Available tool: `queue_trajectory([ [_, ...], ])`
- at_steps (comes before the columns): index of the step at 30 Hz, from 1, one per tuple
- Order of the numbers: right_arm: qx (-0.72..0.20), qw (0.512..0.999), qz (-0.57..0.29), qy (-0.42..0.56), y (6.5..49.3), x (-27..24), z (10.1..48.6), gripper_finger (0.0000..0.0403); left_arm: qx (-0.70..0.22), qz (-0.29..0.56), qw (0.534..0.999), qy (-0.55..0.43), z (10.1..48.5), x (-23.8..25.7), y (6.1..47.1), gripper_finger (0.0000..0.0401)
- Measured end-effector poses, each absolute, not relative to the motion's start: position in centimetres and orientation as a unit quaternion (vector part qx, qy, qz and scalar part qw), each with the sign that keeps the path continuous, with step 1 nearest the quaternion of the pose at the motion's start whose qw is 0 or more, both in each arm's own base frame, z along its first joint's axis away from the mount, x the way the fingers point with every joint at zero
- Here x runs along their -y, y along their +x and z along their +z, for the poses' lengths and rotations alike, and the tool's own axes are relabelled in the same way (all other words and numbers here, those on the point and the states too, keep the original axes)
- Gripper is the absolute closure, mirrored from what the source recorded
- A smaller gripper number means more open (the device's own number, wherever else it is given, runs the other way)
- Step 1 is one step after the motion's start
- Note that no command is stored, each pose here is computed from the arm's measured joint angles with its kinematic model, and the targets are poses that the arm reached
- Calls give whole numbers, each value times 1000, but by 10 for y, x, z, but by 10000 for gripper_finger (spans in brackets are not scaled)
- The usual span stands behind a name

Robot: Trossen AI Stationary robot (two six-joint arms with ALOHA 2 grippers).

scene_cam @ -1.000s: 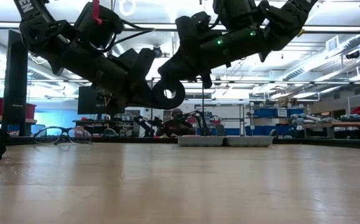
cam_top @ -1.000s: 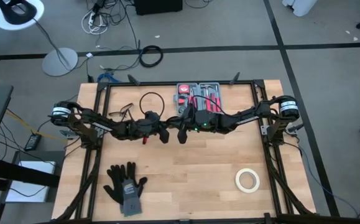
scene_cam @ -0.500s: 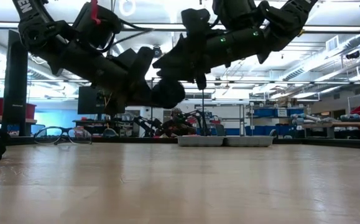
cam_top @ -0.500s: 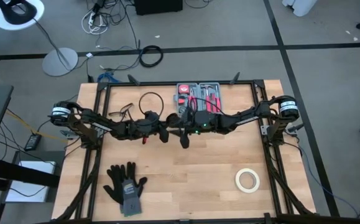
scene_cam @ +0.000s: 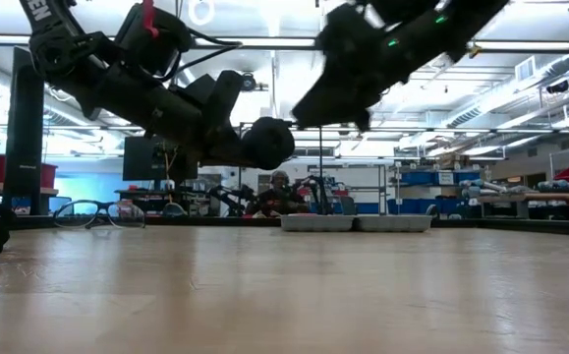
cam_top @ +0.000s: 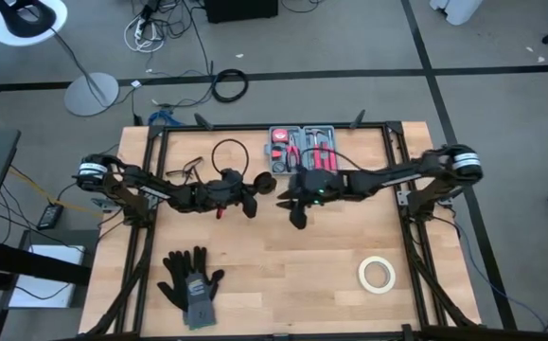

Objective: Coil cords
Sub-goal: Coil the black wire onto the black spool

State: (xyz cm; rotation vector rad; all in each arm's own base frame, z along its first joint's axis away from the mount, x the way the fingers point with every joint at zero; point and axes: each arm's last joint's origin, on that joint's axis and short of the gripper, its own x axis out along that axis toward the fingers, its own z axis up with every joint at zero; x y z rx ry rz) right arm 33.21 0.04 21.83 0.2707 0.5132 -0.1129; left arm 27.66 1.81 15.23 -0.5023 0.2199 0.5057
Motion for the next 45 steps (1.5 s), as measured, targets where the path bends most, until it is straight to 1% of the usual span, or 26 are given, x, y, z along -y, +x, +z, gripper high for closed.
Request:
queue_trajectory([
  [4, -241, 959, -106, 103, 303, -10, 225, 299, -112, 236, 933, -247, 152, -15, 277, 401],
  [7, -225, 958, -141, 107, 280, -15, 219, 306, -113, 229, 935, -248, 152, -13, 277, 401],
  [12, -164, 961, -161, 155, 255, -20, 189, 311, -104, 221, 937, -251, 154, -10, 278, 401],
  [16, -113, 958, -155, 214, 252, -23, 152, 310, -90, 216, 938, -255, 156, -10, 279, 401],
  [20, -85, 958, -148, 232, 270, -28, 121, 310, -80, 220, 939, -253, 158, -11, 279, 401],
  [25, -38, 968, -148, 199, 316, -30, 95, 311, -72, 221, 939, -253, 159, -11, 279, 401],
  [29, 1, 962, -147, 229, 346, -25, 83, 310, -63, 220, 940, -254, 161, -11, 280, 401],
  [32, 1, 957, -146, 249, 359, -21, 73, 312, -64, 218, 942, -247, 161, -11, 280, 401],
  [35, 4, 956, -120, 266, 371, -19, 68, 312, -61, 216, 943, -244, 162, -11, 280, 401],
  [40, 11, 960, -65, 273, 378, -19, 69, 314, -60, 216, 946, -236, 162, -11, 280, 401],
  [45, 9, 957, -61, 283, 365, -18, 68, 320, -64, 216, 946, -233, 162, -11, 280, 401],
])
